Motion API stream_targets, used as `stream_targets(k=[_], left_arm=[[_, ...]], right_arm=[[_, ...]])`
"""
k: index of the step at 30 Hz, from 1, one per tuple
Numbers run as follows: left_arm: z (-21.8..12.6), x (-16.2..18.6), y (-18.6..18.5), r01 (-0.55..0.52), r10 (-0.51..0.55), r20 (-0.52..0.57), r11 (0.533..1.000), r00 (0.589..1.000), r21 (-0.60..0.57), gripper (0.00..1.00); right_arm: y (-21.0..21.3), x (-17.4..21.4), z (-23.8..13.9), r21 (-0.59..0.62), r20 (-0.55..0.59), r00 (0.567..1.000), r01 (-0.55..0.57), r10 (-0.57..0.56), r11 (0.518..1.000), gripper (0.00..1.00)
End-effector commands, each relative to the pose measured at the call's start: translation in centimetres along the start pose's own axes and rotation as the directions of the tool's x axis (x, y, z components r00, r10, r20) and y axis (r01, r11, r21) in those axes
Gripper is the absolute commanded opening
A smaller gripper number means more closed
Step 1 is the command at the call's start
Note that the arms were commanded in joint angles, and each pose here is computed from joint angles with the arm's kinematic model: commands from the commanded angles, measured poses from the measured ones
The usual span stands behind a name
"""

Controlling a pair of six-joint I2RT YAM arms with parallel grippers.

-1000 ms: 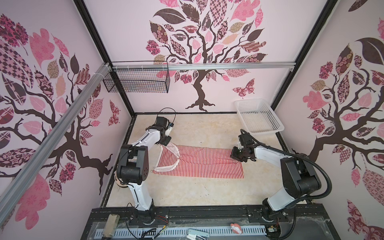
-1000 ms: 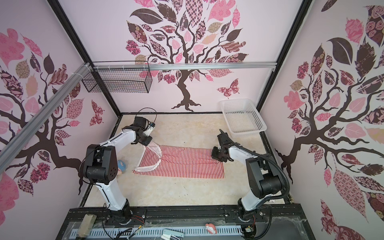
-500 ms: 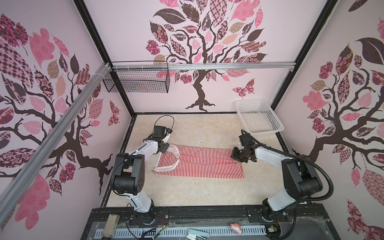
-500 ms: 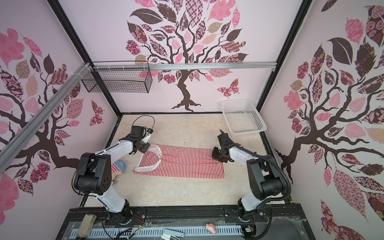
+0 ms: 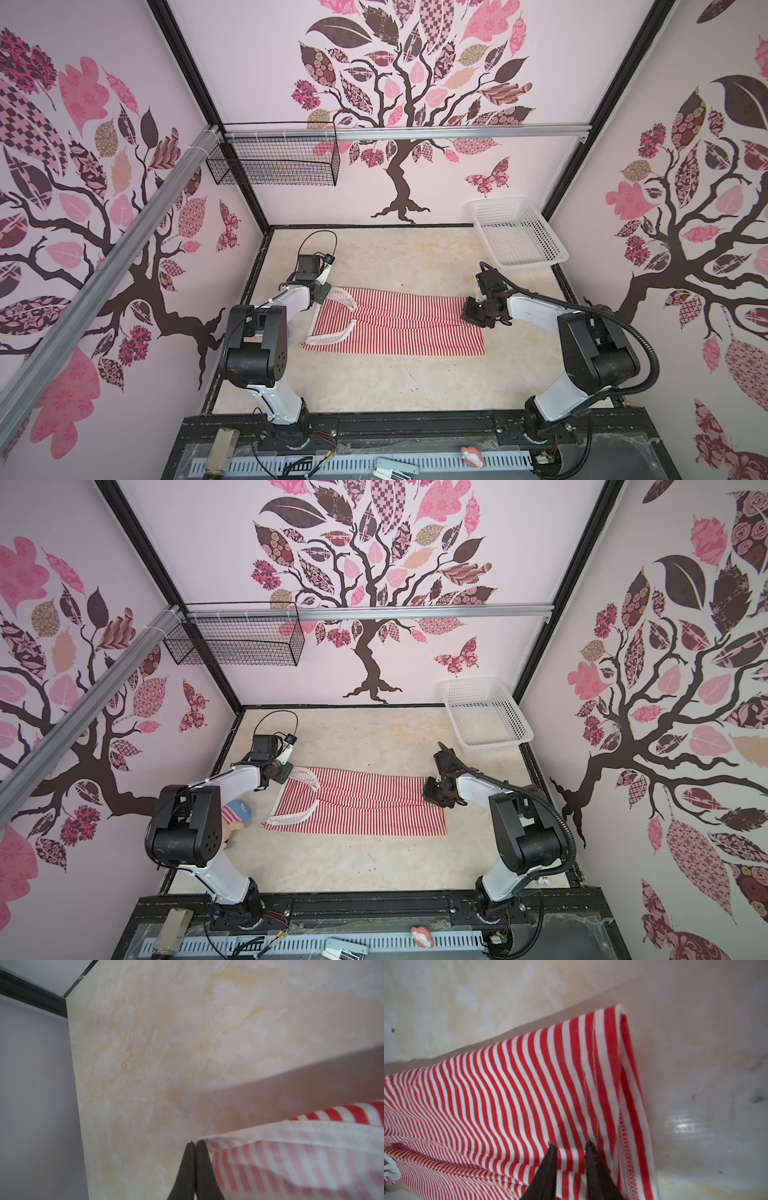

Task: Fold and stack the tank tops

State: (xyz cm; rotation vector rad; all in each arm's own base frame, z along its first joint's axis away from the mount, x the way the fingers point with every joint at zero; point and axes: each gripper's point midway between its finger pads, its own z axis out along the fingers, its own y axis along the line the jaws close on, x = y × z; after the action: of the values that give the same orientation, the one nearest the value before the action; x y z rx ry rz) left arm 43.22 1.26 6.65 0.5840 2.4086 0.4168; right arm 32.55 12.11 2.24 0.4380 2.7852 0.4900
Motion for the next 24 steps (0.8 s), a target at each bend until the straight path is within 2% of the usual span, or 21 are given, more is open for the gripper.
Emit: stream_targets(k=[1,7,14,20,24], left_arm=[[0.4,0.1,0.4,0.010,-0.010,0.029,1.000,1.000,-0.029,0.03],[-0.5,1.3,0.2,-0.020,0.026,0.083,0.997,0.996,-0.076,0.04],[-0.1,2.9,-0.1,-0.070,0.076,0.059,0.992,0.995,-0.108,0.08],[1.0,3.2,1.7,-0.053,0.052,-0.013,0.980,0.999,-0.192,0.28],[1.7,3.6,3.2,-0.046,0.025,-0.087,0.965,0.996,-0.258,0.32]], right_arm=[[-2.4,1.1,1.0,0.109,-0.040,0.999,-0.012,0.016,0.994,0.27],[-2.7,0.9,0.8,0.128,-0.028,1.000,-0.010,0.014,0.992,0.27],[-2.9,0.3,0.3,0.124,-0.010,1.000,-0.022,0.024,0.992,0.27],[-2.5,0.2,0.0,0.102,-0.006,1.000,-0.021,0.021,0.995,0.27],[-2.4,0.0,-0.2,0.097,-0.001,1.000,-0.018,0.018,0.995,0.28]])
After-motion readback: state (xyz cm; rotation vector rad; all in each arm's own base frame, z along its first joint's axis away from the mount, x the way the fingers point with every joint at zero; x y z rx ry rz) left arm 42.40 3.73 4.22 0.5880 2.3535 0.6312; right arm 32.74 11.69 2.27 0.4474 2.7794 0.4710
